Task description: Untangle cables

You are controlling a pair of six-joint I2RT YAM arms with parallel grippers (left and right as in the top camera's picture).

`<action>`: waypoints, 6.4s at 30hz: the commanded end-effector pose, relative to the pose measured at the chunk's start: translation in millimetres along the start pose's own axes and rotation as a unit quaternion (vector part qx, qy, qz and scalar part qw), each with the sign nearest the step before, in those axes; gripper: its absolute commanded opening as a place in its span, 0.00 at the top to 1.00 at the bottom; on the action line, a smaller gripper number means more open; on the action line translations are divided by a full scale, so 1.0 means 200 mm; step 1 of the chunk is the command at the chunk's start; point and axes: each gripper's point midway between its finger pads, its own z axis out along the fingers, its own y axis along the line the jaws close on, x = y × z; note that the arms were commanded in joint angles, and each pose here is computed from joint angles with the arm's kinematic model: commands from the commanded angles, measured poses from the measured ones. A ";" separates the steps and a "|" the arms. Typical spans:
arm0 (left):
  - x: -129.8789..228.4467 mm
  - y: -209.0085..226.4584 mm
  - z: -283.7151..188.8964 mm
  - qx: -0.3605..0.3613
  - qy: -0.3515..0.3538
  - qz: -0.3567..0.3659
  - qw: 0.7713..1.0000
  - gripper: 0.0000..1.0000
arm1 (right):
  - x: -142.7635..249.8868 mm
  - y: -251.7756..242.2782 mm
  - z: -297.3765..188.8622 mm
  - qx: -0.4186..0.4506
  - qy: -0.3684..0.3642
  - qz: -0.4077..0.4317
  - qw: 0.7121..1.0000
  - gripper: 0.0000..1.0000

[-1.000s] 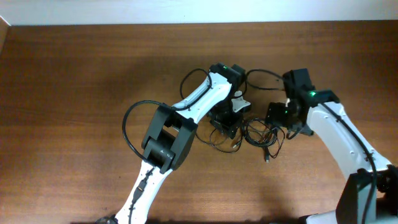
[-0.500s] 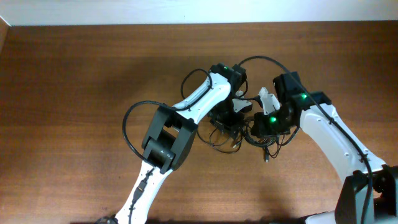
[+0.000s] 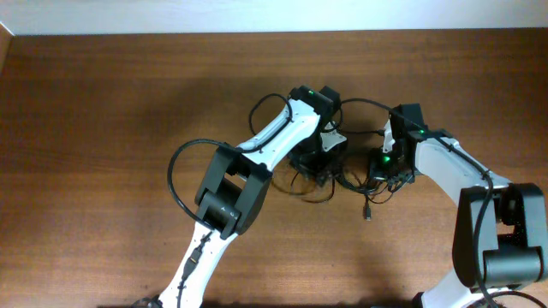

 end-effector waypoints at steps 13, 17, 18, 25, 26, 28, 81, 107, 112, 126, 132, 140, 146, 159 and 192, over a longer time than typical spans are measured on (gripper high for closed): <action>0.01 0.25 0.02 -0.062 0.001 -0.078 0.995 0.84 | 0.07 0.17 -0.12 -0.068 0.067 -0.102 0.990 0.72; 0.03 0.24 0.01 -0.062 0.005 -0.079 0.995 0.80 | 0.09 0.20 -0.13 -0.087 0.079 -0.082 0.990 0.70; 0.02 0.24 0.00 -0.062 0.001 -0.078 0.995 0.80 | 0.09 0.23 -0.13 -0.106 0.078 -0.096 0.987 0.69; -0.04 0.21 0.04 -0.022 -0.016 -0.077 0.997 0.78 | 0.09 0.50 -0.15 -0.190 0.044 -0.210 0.958 0.50; -0.03 0.22 0.05 -0.021 -0.014 -0.081 0.996 0.86 | 0.10 0.52 -0.14 -0.190 0.050 -0.185 0.963 0.50; -0.01 0.28 0.03 -0.018 -0.014 -0.103 0.994 0.92 | 0.13 0.57 -0.14 -0.184 0.077 -0.084 0.976 0.53; -0.01 0.25 0.00 0.028 -0.018 -0.115 0.993 0.79 | -0.05 0.31 0.07 0.022 -0.007 0.061 0.998 0.93; -0.22 -0.07 0.12 0.016 -0.068 -0.233 0.970 1.00 | -0.01 0.14 -0.15 -0.068 0.086 -0.051 0.993 0.61; -0.22 -0.12 -0.27 0.045 -0.109 -0.196 0.974 1.00 | 0.00 0.26 -0.31 -0.172 0.070 -0.095 0.978 0.60; -0.16 -0.26 -0.73 0.271 -0.117 -0.286 0.912 1.00 | 0.15 0.20 -0.42 -0.215 0.076 -0.033 0.973 0.49; -0.27 -0.13 -0.75 0.217 -0.188 -0.248 0.925 1.00 | -0.01 0.18 -0.38 -0.199 0.015 -0.002 0.980 0.49; -0.26 0.04 -0.73 0.106 -0.228 -0.096 0.963 1.00 | -0.23 -0.03 -0.30 -0.079 -0.079 0.059 0.992 0.50; -0.26 0.06 -0.72 0.074 -0.235 -0.021 0.969 1.00 | -0.26 0.04 -0.10 -0.141 -0.100 0.059 0.983 0.48; -0.20 0.38 -0.71 -0.097 -0.217 -0.118 0.964 1.00 | -0.08 0.16 -0.53 -0.222 -0.086 -0.031 0.971 0.96; -0.23 0.18 -0.57 -0.105 -0.208 -0.227 0.946 0.44 | -0.04 -0.61 -0.36 0.086 -0.064 0.202 0.973 0.73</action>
